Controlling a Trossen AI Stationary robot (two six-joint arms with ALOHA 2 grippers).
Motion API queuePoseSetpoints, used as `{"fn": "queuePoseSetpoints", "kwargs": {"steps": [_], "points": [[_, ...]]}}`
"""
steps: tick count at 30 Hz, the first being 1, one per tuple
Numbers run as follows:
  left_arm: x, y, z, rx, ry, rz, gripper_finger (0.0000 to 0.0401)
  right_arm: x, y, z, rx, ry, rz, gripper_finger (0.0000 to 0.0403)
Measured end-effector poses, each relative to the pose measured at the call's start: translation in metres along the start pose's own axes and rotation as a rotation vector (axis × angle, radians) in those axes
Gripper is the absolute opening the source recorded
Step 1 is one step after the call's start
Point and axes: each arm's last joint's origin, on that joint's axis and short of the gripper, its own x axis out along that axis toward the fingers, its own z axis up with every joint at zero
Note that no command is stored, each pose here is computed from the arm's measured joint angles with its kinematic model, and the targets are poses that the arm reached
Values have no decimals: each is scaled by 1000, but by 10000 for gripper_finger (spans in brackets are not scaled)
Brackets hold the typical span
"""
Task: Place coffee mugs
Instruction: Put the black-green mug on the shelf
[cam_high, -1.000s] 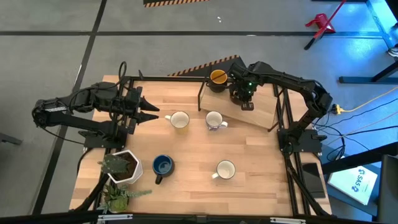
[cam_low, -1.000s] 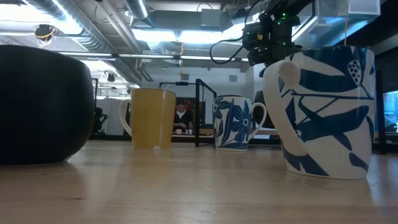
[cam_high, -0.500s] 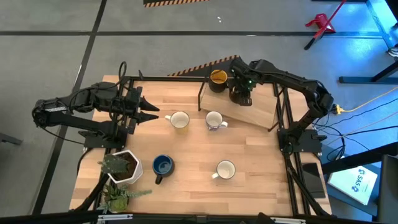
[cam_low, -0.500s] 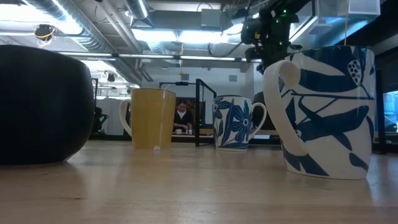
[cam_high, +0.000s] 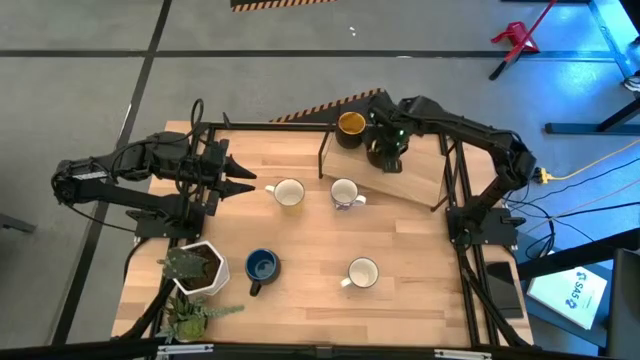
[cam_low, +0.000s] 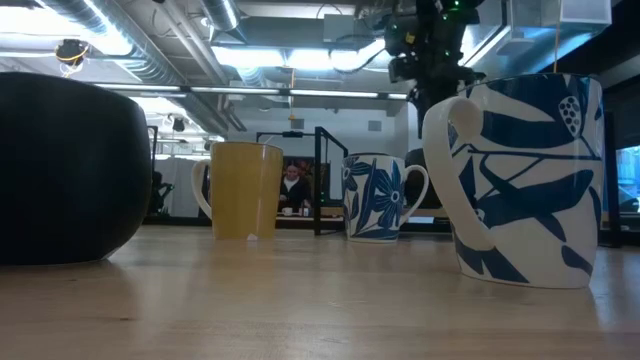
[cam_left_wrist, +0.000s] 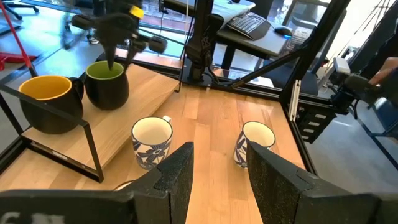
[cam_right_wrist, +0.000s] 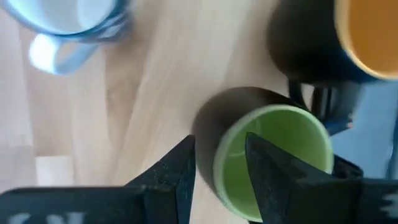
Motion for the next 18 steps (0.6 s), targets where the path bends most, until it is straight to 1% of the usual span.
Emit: {"fn": "queuePoseSetpoints", "kwargs": {"steps": [5,7,13,18], "points": [[0,0,0,0,0,0,143,4,20,8,-92,137,-158,127],[0,0,0,0,0,0,143,4,23,10,-105,156,-190,127],[0,0,0,0,0,0,143,4,34,15,-135,142,-181,127],[0,0,0,0,1,0,143,8,29,14,-111,165,-198,127]]}}
